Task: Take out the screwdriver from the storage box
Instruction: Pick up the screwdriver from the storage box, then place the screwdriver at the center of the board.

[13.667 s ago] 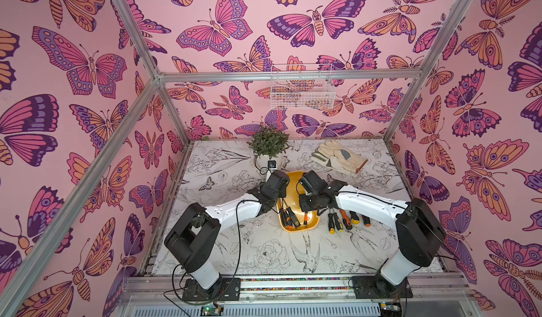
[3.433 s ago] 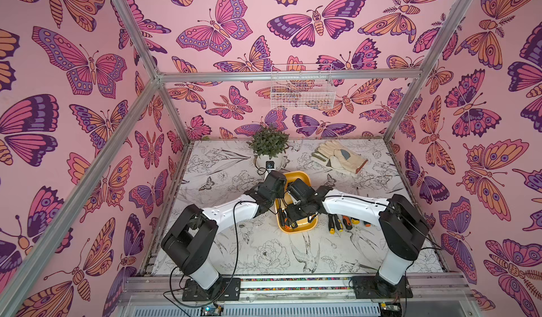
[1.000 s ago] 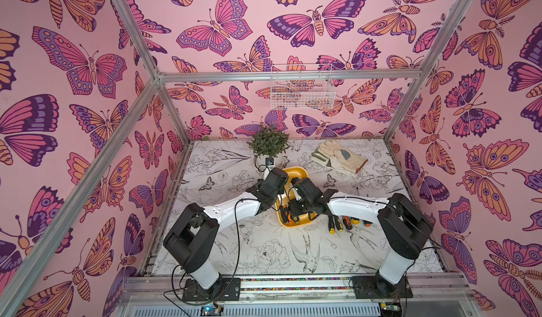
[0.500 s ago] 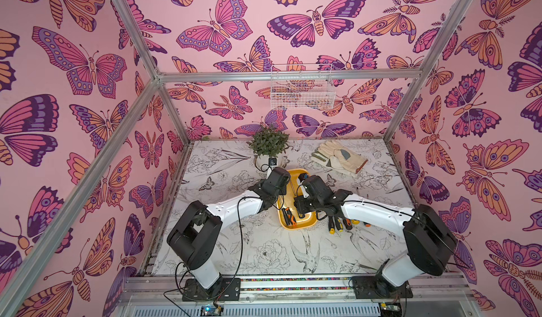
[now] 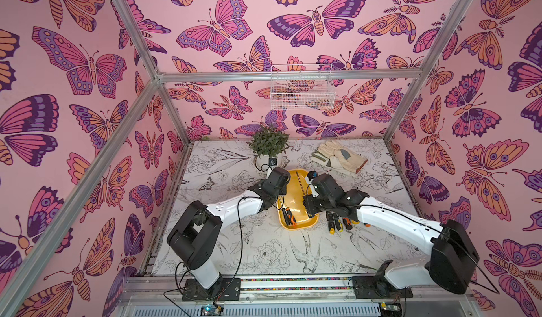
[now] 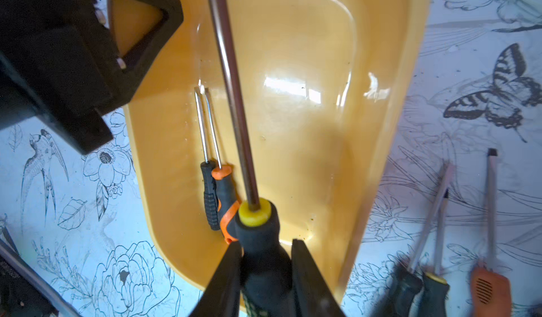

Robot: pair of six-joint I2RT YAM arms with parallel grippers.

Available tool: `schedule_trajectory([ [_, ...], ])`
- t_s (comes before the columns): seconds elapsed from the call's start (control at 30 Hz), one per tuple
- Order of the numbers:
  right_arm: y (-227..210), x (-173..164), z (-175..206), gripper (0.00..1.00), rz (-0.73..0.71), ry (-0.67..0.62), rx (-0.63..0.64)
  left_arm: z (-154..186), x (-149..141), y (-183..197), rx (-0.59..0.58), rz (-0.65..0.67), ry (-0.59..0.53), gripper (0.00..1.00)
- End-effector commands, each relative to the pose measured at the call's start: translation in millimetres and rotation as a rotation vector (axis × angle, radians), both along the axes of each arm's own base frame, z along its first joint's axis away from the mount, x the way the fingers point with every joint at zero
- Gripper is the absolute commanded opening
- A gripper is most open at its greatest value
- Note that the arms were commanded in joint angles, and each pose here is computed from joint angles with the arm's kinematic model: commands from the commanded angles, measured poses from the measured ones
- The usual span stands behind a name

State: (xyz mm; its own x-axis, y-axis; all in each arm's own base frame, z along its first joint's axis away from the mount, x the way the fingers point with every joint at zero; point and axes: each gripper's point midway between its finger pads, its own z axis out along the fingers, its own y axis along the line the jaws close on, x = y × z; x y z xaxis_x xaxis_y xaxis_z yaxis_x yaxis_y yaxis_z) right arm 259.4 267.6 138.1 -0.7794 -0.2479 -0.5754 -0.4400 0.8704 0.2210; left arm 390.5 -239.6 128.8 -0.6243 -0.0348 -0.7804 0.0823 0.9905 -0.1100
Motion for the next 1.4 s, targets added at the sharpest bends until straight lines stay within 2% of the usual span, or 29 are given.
schedule_trajectory([
  [0.0, -22, 3, 19, 0.0, -0.023, -0.034, -0.049, 6, 4, -3, -0.022, 0.004, -0.005, 0.0],
  [0.3, -76, 14, 29, 0.0, -0.104, -0.032, -0.091, 6, 3, -1, -0.023, 0.012, -0.005, 0.0],
  [0.63, -159, 48, 22, 0.0, -0.282, 0.019, -0.112, 6, 3, 0, -0.027, 0.018, -0.005, 0.0],
  [0.97, -225, 72, -3, 0.0, -0.424, 0.098, -0.225, 7, 2, 1, -0.031, 0.019, -0.005, 0.0],
  [1.2, -262, 72, -28, 0.0, -0.502, 0.157, -0.295, 6, 3, -2, -0.03, 0.003, 0.0, 0.0],
  [1.37, -286, 71, -37, 0.0, -0.572, 0.187, -0.295, 6, 3, -4, -0.031, -0.005, 0.001, 0.0],
])
